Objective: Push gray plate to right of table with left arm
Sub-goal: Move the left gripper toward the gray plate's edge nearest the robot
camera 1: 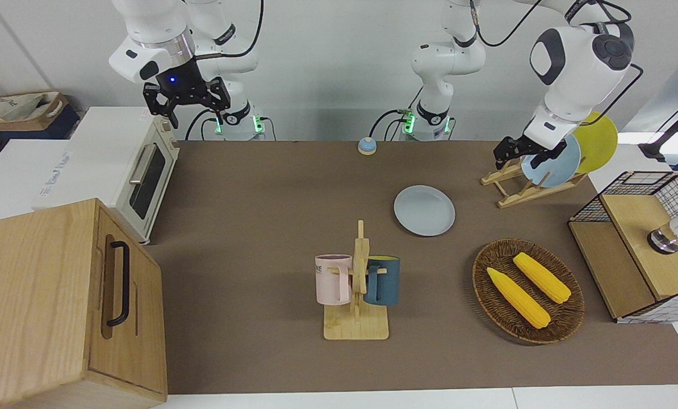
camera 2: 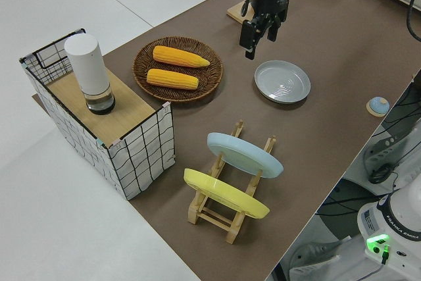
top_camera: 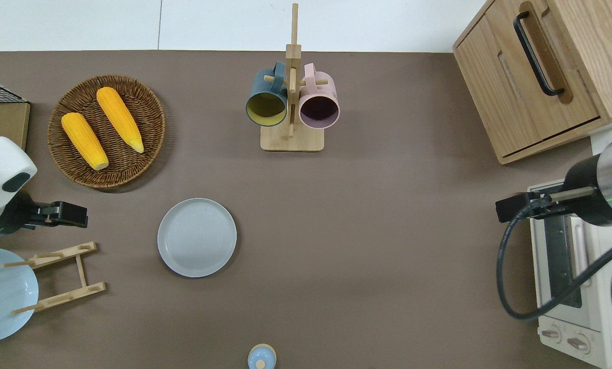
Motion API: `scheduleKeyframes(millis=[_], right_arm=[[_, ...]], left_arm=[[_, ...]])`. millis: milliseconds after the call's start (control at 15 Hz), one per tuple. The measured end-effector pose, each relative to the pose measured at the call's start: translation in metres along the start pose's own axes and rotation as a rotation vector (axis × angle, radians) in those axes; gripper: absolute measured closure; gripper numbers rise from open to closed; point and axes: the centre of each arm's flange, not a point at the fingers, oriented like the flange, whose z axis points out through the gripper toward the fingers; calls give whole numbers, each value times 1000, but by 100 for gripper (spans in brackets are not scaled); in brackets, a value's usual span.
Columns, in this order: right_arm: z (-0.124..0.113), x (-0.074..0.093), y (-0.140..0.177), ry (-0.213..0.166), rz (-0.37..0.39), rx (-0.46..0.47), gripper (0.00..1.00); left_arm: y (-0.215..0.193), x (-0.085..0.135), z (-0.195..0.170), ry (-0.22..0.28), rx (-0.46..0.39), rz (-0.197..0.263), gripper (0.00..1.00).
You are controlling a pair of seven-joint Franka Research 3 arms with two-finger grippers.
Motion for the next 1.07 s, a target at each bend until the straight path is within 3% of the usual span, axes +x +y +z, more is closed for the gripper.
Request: scheduleKeyframes(millis=[533,1067], right_arm=[[0,0,0,0,0,0,1],[0,0,0,0,0,0,1]], left_arm=[[11,-31,80,64,-50,-66,0],[69,-48,148,140,-28,-140,0]])
